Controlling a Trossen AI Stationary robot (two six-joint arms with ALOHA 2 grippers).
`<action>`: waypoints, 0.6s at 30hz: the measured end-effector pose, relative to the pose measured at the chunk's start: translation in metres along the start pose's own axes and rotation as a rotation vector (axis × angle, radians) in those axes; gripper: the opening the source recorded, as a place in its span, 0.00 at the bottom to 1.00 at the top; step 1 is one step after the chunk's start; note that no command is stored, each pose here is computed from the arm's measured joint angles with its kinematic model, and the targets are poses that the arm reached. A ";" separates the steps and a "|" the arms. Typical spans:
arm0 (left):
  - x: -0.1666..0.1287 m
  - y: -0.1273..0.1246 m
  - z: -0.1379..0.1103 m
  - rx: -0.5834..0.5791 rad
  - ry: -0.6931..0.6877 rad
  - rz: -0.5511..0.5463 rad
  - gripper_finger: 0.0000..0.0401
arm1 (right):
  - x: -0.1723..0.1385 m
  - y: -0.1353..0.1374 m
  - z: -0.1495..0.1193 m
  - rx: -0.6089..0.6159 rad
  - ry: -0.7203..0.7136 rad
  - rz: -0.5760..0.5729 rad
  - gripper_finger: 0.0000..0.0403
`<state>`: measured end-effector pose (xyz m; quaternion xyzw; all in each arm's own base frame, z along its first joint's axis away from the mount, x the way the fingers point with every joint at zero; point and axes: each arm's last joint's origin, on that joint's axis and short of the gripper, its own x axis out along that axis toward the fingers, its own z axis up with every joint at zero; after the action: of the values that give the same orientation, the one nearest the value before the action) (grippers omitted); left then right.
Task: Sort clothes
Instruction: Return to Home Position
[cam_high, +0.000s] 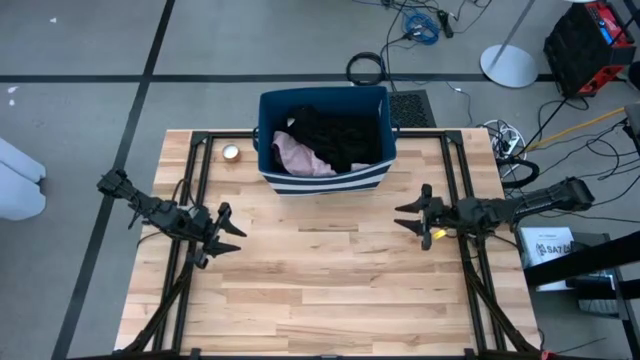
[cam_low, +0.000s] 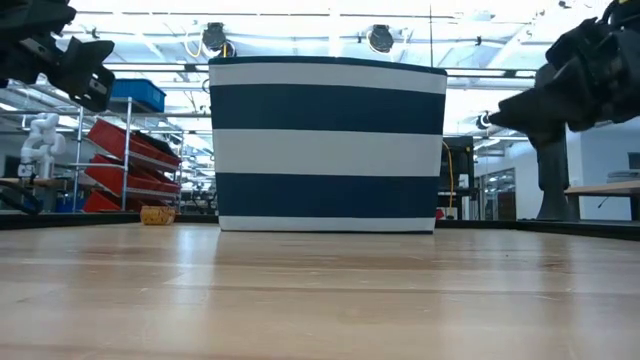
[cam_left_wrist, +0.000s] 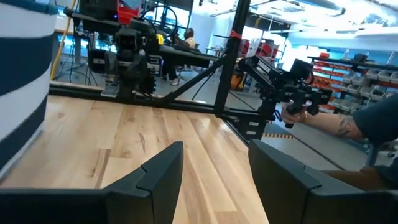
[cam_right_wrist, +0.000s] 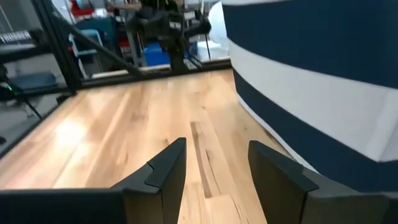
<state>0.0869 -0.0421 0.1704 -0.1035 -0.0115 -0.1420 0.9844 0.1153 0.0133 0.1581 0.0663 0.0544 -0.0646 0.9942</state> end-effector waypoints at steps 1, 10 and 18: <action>0.000 0.000 0.000 0.014 0.000 0.000 0.48 | 0.000 0.000 -0.001 -0.004 0.008 -0.002 0.40; 0.000 0.004 0.001 0.222 -0.017 0.141 0.48 | -0.001 -0.002 -0.011 -0.060 0.115 -0.013 0.40; 0.000 0.004 0.001 0.300 -0.013 0.142 0.48 | -0.001 0.000 -0.013 -0.002 0.138 0.054 0.40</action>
<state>0.0881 -0.0383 0.1711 0.0433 -0.0316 -0.0680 0.9962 0.1133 0.0151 0.1456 0.0709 0.1212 -0.0331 0.9895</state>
